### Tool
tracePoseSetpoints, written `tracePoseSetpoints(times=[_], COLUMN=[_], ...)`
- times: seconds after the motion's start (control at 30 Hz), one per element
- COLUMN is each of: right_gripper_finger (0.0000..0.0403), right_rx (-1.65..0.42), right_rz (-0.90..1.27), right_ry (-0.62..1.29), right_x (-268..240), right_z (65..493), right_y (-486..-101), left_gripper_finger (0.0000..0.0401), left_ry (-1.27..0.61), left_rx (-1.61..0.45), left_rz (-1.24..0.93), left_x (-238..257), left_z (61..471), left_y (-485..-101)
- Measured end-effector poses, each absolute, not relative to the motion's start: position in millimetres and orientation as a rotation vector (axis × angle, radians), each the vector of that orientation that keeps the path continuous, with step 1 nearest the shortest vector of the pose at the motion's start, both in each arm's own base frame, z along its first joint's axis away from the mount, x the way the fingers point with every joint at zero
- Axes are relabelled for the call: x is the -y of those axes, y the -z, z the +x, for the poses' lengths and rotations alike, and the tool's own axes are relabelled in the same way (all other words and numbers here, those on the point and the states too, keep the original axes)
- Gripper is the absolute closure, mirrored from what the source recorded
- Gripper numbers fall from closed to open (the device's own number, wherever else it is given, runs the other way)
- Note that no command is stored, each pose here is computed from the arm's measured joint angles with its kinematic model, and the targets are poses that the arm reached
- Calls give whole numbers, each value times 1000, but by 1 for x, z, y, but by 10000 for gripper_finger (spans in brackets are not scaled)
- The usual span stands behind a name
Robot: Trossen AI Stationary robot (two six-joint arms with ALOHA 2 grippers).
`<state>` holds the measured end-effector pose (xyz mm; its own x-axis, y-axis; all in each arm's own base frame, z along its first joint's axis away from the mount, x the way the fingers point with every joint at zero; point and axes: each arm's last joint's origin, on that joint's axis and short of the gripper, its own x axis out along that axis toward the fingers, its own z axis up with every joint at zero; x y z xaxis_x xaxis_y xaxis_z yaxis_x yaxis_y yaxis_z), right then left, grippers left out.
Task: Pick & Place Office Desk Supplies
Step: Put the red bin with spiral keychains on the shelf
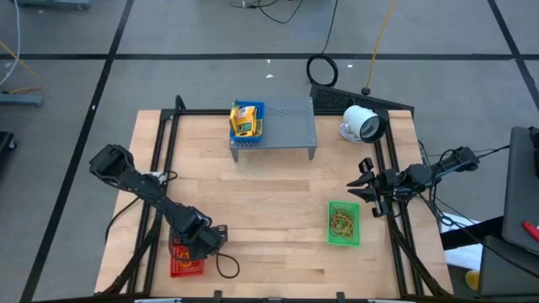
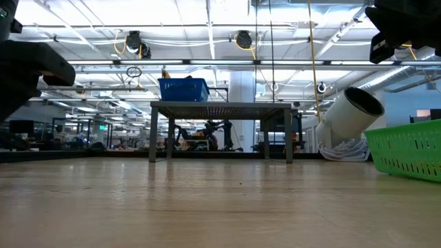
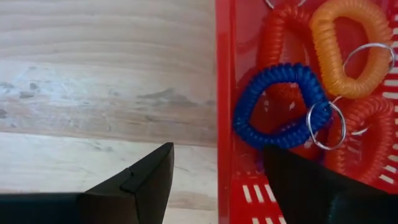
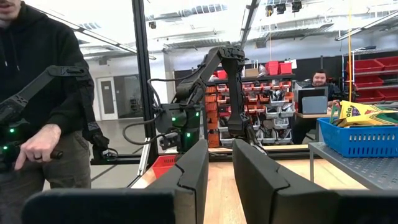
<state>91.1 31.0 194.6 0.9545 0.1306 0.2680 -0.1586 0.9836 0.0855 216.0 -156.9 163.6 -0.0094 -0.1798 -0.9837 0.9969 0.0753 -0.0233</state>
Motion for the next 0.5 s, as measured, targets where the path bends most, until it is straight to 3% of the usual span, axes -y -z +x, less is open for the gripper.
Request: tracePoseSetpoints(times=[0.17,0.43,0.5], right_gripper_finger=[339,339,339], right_rx=[265,265,265], right_rz=[107,107,107], right_ry=[-147,-147,-147], right_x=[-31,-31,-31], right_z=[91,91,91], right_y=[-195,-195,-195], left_gripper_finger=[198,372,389], left_ry=[1241,1213,1183], left_rx=[-1127,-1148,-1176], left_rz=[1001,972,931], left_x=[157,157,157], left_z=[216,216,216], left_y=[-164,-164,-164])
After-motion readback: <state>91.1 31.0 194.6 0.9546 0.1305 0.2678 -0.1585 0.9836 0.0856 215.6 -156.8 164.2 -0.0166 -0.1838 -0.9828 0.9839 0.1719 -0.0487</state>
